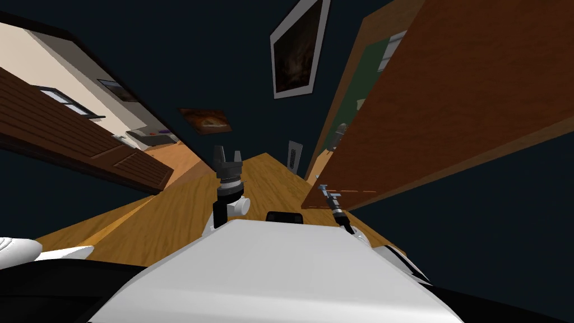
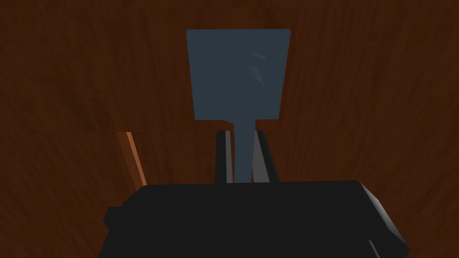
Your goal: Pull the door open
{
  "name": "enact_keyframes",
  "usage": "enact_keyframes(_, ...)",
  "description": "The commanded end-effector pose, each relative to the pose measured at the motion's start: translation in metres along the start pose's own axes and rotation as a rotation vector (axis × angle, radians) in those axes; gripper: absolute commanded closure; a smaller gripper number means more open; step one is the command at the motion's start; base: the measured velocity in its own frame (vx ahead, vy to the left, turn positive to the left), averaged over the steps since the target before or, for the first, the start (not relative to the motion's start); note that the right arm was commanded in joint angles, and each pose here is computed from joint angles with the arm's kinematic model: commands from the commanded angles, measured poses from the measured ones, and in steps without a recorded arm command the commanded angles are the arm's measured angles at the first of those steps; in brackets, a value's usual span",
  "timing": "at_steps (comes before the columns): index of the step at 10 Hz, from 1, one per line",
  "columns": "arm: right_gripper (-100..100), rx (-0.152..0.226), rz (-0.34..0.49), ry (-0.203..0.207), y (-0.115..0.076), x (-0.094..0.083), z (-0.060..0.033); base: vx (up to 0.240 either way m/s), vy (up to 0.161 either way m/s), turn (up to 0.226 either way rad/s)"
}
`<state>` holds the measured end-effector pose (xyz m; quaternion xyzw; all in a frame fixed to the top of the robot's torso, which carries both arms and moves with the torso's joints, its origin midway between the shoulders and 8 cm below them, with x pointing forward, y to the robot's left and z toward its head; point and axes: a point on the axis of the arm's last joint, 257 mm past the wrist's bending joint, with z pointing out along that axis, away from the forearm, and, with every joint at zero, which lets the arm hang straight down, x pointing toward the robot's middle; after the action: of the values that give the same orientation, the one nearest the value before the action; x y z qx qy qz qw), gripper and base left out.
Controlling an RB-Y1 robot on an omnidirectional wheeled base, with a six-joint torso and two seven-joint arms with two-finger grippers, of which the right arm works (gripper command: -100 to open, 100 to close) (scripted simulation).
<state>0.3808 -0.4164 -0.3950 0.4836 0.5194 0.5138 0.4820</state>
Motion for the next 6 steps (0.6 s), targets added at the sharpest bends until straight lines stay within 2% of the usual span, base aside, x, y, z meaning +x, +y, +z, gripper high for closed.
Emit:
enact_keyframes(1, 100, -0.008, 0.004, 0.013, 0.002, -0.001, -0.0084, -0.173, -0.075, 0.168)
enact_keyframes(2, 100, -0.009, 0.002, 0.007, 0.003, -0.002, -0.0038, -0.060, -0.025, 0.025)
enact_keyframes(3, 100, -0.010, 0.003, 0.017, 0.002, -0.004, -0.0180, -0.146, -0.084, 0.204)
enact_keyframes(5, 100, -0.010, 0.003, 0.022, 0.002, -0.005, -0.0265, -0.167, -0.067, 0.139)
enact_keyframes(6, 100, -0.010, 0.003, 0.022, 0.002, -0.005, -0.0265, -0.085, -0.029, 0.013)
